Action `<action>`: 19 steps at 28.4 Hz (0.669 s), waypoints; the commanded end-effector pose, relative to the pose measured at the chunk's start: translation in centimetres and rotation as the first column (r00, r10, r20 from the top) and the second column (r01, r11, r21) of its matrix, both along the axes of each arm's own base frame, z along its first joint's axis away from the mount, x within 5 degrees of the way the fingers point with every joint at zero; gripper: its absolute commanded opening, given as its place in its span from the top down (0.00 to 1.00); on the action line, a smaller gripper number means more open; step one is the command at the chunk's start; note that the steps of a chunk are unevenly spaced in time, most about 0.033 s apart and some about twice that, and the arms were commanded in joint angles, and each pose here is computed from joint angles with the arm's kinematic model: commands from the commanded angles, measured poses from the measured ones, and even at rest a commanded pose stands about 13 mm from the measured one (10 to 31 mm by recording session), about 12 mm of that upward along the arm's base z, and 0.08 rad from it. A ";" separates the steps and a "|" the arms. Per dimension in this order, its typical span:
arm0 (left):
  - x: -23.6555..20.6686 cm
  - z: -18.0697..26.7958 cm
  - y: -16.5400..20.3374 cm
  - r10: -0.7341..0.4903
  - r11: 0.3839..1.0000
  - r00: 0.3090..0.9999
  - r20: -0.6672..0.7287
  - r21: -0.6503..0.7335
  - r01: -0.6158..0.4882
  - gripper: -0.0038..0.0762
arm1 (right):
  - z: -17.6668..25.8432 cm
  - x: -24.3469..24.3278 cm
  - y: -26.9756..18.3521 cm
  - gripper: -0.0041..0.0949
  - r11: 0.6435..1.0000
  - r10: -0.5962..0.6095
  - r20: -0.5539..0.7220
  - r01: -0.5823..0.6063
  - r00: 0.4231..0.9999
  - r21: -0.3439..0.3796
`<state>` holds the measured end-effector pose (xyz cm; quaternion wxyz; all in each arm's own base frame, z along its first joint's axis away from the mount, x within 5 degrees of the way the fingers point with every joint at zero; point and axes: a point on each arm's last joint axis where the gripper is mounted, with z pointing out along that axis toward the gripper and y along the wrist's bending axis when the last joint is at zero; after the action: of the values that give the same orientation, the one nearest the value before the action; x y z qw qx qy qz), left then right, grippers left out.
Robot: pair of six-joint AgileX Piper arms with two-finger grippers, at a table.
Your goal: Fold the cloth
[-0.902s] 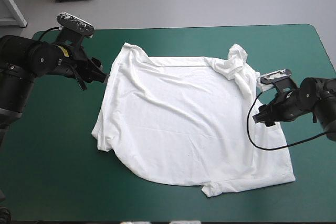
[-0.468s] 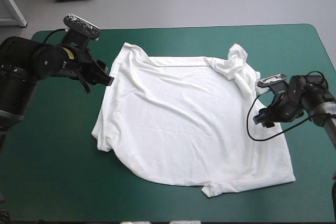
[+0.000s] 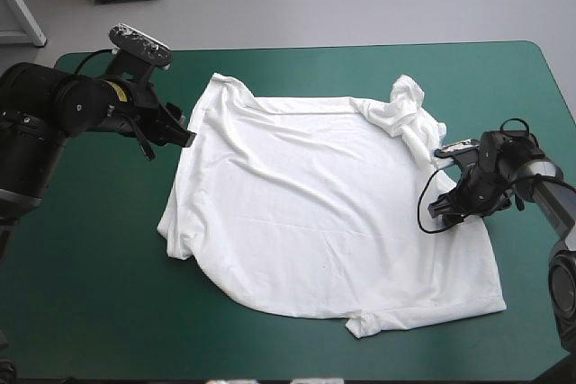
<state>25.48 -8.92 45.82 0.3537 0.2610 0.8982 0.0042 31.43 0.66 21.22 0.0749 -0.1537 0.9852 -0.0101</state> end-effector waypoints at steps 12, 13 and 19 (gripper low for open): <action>-1.2 1.7 0.2 -0.002 0.999 0.997 0.073 -0.033 0.005 0.42 | -2.1 0.9 -0.3 0.98 1.000 -0.015 -0.064 0.013 0.998 -0.024; -1.2 1.7 0.2 -0.002 0.999 0.997 0.073 -0.033 0.005 0.42 | -1.9 1.1 -0.3 0.98 1.000 -0.011 -0.051 0.010 0.999 -0.030; -1.2 1.7 0.2 0.001 0.999 0.998 0.070 -0.035 0.002 0.42 | 2.1 3.7 -5.2 0.98 0.984 -0.150 0.104 0.159 0.983 -0.085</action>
<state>25.46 -8.91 45.84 0.3540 0.2606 0.8982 0.0040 33.59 -1.23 21.18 0.0527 -0.1039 0.9929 -0.0219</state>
